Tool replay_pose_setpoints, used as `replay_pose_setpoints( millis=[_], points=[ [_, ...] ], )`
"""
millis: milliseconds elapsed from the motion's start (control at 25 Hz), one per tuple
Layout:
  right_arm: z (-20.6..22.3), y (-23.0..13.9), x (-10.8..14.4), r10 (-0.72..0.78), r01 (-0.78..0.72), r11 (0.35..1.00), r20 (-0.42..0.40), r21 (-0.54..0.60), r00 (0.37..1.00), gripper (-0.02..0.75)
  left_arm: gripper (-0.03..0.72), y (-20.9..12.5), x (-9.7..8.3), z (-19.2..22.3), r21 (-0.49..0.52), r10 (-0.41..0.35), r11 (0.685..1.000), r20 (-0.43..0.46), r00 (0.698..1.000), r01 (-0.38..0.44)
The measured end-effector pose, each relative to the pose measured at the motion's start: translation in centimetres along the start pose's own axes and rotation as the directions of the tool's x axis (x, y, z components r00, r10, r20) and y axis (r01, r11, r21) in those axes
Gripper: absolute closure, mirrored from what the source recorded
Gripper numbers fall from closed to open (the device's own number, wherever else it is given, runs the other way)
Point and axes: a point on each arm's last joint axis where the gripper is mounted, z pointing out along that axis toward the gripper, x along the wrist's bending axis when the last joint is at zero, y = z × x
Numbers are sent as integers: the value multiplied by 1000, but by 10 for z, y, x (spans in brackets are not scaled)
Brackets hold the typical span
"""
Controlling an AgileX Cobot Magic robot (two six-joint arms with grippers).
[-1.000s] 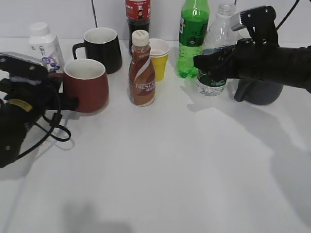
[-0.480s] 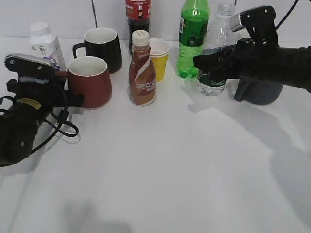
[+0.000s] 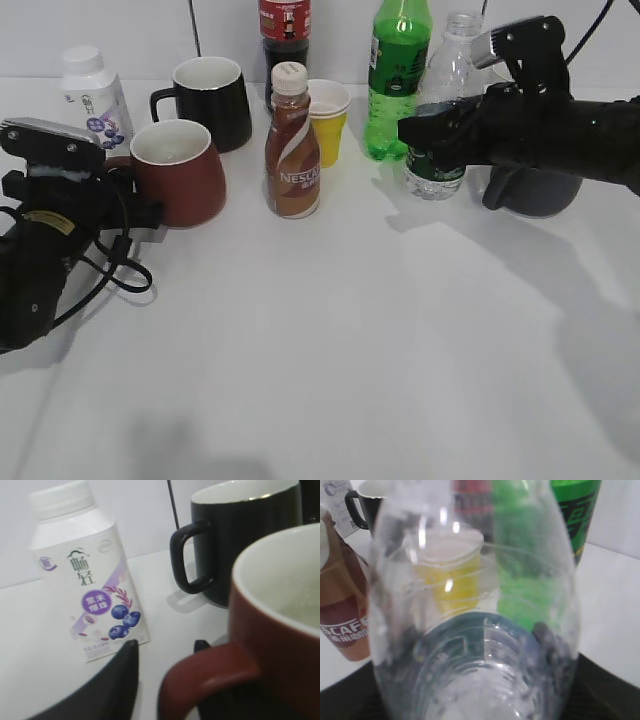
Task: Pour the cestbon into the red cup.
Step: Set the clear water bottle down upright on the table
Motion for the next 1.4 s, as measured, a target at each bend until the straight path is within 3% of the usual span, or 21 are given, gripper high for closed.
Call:
replay_pose_setpoints(
  millis=[320, 720, 1280, 1400],
  points=[
    [0, 3, 2, -2, 1, 1000, -18, -29, 1000, 260, 258, 5, 1, -1, 33, -13, 999, 6, 1000, 12],
    [17, -25, -3, 13, -15, 1000, -45, -28, 999, 260, 250, 26, 4, -10, 145, -54, 988, 53, 997, 46],
    [26, -37, -5, -83, 78, 993, -53, -88, 995, 260, 250, 51, 10, -28, 167, -84, 983, 81, 993, 70],
    [26, -37, -5, -87, 83, 993, -52, -89, 995, 205, 250, 51, 10, -28, 177, -87, 982, 83, 993, 71]
  ],
)
